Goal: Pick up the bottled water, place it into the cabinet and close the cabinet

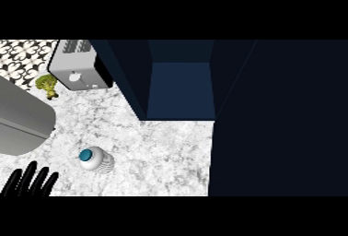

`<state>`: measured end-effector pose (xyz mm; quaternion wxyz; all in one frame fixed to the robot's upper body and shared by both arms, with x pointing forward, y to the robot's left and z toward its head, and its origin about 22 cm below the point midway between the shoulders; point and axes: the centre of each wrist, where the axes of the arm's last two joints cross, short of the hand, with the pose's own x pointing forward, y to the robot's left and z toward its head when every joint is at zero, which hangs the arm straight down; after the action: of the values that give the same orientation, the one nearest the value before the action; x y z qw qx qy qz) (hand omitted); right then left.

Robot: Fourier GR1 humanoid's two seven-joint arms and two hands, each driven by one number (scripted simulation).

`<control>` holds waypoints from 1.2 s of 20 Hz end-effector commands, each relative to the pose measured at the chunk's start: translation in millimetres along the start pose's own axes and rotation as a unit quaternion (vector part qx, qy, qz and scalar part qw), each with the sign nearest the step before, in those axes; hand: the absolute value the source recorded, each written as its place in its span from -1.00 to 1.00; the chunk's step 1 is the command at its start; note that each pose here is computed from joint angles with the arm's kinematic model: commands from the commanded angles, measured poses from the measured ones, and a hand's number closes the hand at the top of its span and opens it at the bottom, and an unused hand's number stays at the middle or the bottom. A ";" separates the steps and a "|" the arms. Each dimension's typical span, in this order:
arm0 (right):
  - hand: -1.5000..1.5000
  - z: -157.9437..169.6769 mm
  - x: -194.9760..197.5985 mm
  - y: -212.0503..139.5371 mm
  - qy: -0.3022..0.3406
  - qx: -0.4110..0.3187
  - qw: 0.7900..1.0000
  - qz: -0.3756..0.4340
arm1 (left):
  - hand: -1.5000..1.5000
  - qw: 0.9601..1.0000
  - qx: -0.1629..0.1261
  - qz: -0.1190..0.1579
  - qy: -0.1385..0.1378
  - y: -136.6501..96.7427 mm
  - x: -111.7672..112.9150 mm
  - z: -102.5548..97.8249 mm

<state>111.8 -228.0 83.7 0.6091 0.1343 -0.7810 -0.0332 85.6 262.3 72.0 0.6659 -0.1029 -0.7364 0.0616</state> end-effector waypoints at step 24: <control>-1.00 10.1 -12.8 2.8 -0.008 0.009 1.000 0.009 | -1.00 0.998 0.037 -0.046 0.031 87.0 -91.8 -28.2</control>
<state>102.8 -224.6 73.5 0.6041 0.1381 -0.7845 -0.0209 129.8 325.8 -15.2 0.6860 -0.0388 -0.7244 0.0565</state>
